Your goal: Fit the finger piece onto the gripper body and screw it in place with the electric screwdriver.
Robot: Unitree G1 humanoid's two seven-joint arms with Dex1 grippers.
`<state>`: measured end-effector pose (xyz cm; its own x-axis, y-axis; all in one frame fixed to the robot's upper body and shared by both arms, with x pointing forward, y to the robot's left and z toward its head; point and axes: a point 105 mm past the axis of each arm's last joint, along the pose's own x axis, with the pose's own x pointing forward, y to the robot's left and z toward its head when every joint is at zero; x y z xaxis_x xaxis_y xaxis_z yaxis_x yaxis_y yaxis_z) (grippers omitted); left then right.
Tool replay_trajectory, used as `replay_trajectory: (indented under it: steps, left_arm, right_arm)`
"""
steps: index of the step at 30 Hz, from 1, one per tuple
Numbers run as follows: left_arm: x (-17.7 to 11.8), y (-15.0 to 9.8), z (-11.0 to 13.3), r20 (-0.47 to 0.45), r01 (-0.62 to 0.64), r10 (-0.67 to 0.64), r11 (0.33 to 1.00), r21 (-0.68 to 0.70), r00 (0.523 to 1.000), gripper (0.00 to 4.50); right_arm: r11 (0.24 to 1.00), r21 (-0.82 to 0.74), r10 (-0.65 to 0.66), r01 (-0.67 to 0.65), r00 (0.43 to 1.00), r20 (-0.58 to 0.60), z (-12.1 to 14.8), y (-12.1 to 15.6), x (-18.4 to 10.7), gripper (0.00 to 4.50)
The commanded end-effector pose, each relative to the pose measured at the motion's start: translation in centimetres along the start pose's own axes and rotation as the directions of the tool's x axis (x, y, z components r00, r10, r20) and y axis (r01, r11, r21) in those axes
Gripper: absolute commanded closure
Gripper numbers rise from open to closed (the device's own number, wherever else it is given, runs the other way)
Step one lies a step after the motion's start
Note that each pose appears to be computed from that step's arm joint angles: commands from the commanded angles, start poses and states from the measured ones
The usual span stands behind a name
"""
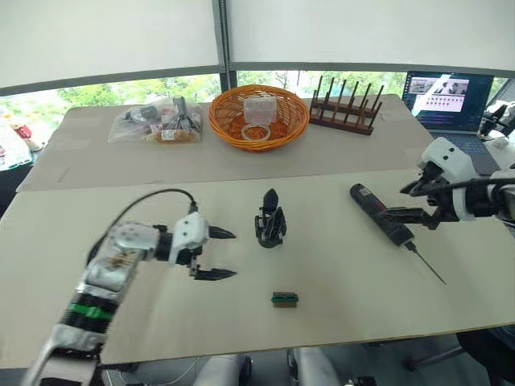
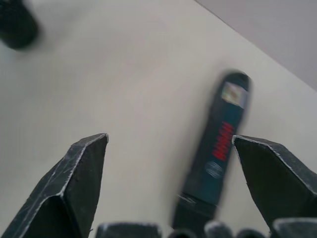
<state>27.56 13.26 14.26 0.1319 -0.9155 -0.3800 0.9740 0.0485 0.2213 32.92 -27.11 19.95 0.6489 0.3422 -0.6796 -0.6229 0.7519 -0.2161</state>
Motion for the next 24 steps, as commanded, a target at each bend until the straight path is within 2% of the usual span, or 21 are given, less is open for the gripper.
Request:
replay_trajectory:
  steps: [1,5,7,11,15,19,22,24]
  left_arm:
    - [-0.2,-1.5,3.9,0.049,0.079,-0.08,0.996,0.033,0.996,0.0]
    - [-0.8,-2.8,6.0,0.022,0.161,-0.163,0.983,0.083,0.986,0.0]
    - [-0.8,-2.4,7.4,0.077,0.14,-0.147,0.986,0.091,0.986,0.0]
    - [-0.7,-1.5,9.8,0.187,0.082,-0.094,0.994,0.072,0.978,0.0]
    - [-0.6,-1.6,10.4,0.21,0.079,-0.089,0.995,0.057,0.974,0.0]
    - [-0.6,-1.9,10.2,0.197,0.086,-0.096,0.995,0.056,0.976,0.0]
    - [-0.5,-2.2,9.8,0.174,0.109,-0.119,0.992,0.065,0.978,0.0]
    - [-0.3,-2.4,9.4,0.164,0.128,-0.138,0.989,0.067,0.977,0.0]
  right_arm:
    - [0.992,0.125,-0.007,0.021,0.994,-0.112,-2.2,-1.5,0.9,0.03]
    - [0.984,0.174,0.003,0.034,0.978,-0.21,-3.5,-2.7,2.5,0.03]
    - [0.986,0.164,0.01,0.03,0.97,-0.242,-3.9,-3.0,3.4,0.03]
    - [0.988,0.141,0.102,-0.068,0.963,-0.249,-4.0,-2.3,4.9,0.03]
    - [0.994,0.017,0.111,-0.111,0.952,-0.285,-4.1,-2.6,5.2,1.24]
    - [0.94,-0.258,0.123,-0.223,0.927,-0.354,-3.8,-2.7,3.5,2.51]
    - [0.867,-0.378,0.194,-0.324,0.919,-0.342,-2.2,-1.4,2.0,2.57]
    - [0.814,-0.459,0.197,-0.354,0.914,-0.355,-2.5,-0.5,1.6,2.57]
